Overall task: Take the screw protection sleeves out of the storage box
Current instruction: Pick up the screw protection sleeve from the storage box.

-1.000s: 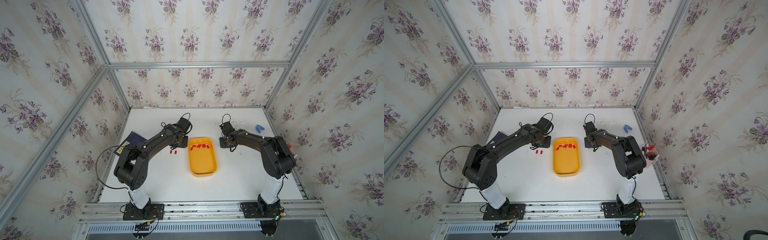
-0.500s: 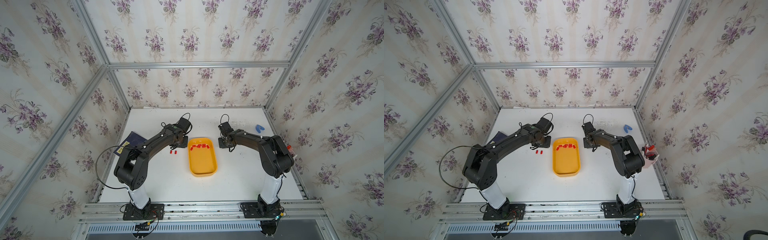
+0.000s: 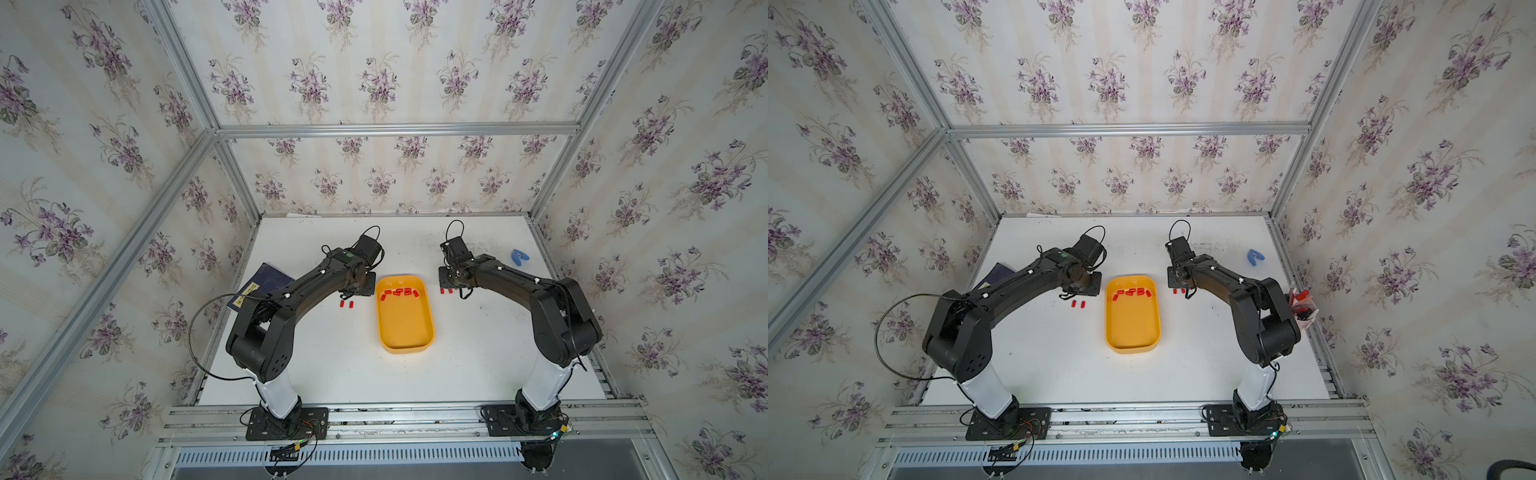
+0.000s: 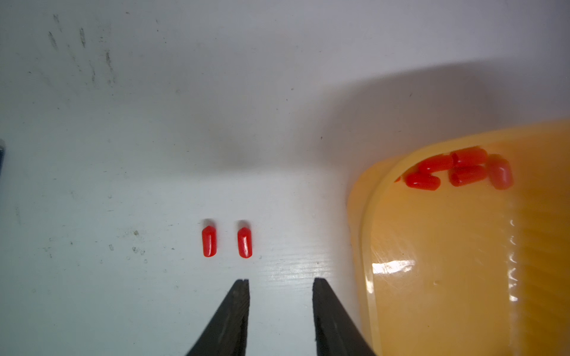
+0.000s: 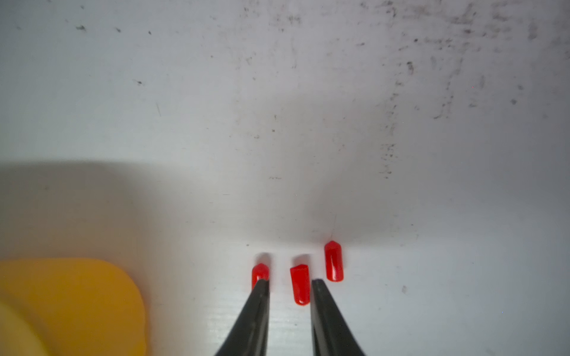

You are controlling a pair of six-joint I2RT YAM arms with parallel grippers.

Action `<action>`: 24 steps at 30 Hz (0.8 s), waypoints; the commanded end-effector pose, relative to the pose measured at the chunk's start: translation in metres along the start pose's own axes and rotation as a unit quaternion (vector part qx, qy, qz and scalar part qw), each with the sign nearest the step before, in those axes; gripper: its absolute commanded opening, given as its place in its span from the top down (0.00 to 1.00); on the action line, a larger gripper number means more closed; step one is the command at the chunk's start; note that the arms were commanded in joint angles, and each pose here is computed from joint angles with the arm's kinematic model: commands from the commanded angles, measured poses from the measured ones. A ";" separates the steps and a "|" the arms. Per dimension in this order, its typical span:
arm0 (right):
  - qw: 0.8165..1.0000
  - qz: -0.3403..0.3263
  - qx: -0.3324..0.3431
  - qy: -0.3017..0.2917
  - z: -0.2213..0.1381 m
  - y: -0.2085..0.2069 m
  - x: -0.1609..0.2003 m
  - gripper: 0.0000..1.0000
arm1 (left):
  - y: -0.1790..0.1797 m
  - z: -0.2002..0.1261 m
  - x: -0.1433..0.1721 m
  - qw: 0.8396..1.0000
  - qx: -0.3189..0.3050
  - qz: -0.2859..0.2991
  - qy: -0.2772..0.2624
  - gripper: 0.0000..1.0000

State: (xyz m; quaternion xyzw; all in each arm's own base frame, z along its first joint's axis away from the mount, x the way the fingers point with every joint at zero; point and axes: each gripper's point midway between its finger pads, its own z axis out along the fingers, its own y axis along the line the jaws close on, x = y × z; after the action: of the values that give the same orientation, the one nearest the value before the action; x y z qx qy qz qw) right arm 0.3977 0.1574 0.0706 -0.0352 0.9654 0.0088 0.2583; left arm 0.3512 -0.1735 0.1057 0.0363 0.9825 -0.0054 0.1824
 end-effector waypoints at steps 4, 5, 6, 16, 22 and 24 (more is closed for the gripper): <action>0.993 0.015 -0.105 -0.059 -0.057 0.034 -0.022 0.70 | -0.018 -0.033 0.002 0.999 0.006 0.037 -0.015 0.54; 0.990 0.004 -0.126 -0.068 -0.067 0.045 -0.022 0.69 | -0.020 -0.036 0.003 0.999 0.011 0.036 -0.016 0.54; 0.987 -0.005 -0.146 -0.073 -0.077 0.056 -0.021 0.69 | -0.022 -0.037 0.006 0.999 0.019 0.032 -0.014 0.53; 0.974 -0.026 -0.225 -0.022 -0.104 0.130 0.024 0.69 | -0.031 -0.060 0.017 0.996 0.087 -0.007 -0.035 0.46; 0.967 -0.108 -0.232 0.009 -0.086 0.167 0.045 0.68 | -0.016 -0.059 0.036 0.993 0.112 -0.039 -0.018 0.41; 0.968 -0.124 -0.215 0.020 -0.070 0.171 0.045 0.69 | -0.008 -0.057 0.041 0.993 0.107 -0.046 -0.016 0.37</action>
State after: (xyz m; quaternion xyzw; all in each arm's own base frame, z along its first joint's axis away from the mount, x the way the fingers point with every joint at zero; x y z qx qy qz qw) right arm 0.3093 0.3179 0.1209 -0.1814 0.9329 0.2032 0.2357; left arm 0.2944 -0.1779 0.1444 0.0207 0.9753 -0.1044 0.1934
